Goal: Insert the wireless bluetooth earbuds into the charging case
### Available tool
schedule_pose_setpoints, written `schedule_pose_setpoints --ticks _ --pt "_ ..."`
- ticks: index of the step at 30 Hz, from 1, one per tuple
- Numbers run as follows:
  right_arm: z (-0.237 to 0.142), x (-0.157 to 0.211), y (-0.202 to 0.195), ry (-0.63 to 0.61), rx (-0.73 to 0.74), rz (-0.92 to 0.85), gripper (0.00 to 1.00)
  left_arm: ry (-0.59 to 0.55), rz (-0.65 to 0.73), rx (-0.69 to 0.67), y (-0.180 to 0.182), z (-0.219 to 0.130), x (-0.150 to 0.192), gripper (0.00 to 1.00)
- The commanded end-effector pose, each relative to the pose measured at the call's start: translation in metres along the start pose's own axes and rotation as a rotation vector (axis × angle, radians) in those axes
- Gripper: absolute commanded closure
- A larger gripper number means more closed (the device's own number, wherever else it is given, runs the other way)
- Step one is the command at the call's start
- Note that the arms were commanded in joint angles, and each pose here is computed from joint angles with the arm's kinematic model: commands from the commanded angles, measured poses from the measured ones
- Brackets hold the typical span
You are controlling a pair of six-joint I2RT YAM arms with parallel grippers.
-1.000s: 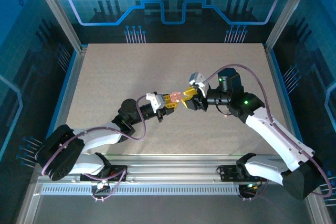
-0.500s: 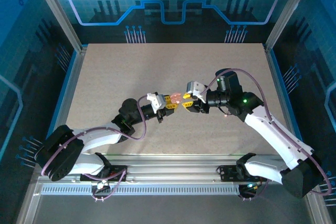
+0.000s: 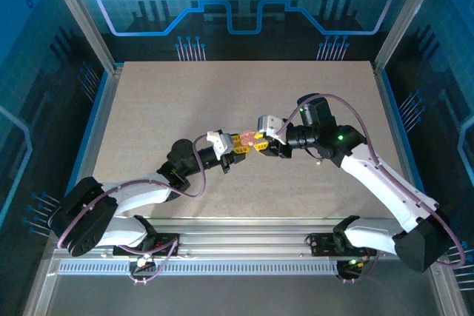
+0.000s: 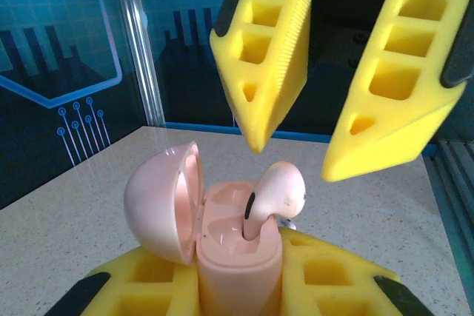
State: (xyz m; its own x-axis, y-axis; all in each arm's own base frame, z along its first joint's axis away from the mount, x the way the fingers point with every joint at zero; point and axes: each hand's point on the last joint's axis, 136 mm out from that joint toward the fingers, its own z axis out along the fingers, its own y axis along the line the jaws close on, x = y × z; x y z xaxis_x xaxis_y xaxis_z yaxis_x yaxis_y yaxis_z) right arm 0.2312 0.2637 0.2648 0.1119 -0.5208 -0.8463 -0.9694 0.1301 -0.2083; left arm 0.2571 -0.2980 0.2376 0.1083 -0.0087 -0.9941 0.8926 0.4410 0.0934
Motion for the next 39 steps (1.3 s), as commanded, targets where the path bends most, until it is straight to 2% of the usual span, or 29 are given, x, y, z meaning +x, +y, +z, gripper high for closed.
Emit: schedule_pose_setpoints --ticks 1,19,34,39 --pt "0.001 -0.003 0.008 0.014 -0.039 -0.022 0.72 -0.064 0.042 0.014 -0.003 0.0 -0.023 0.8" --pt "0.012 -0.013 0.022 0.013 -0.095 -0.047 0.75 -0.059 0.048 0.008 -0.002 0.001 -0.021 0.8" --pt "0.02 -0.021 0.011 0.017 -0.065 -0.035 0.76 -0.051 0.05 0.012 -0.003 0.001 -0.019 0.8" --pt "0.014 -0.02 0.001 0.021 -0.007 0.003 0.75 -0.043 0.049 -0.003 -0.001 0.0 -0.015 0.81"
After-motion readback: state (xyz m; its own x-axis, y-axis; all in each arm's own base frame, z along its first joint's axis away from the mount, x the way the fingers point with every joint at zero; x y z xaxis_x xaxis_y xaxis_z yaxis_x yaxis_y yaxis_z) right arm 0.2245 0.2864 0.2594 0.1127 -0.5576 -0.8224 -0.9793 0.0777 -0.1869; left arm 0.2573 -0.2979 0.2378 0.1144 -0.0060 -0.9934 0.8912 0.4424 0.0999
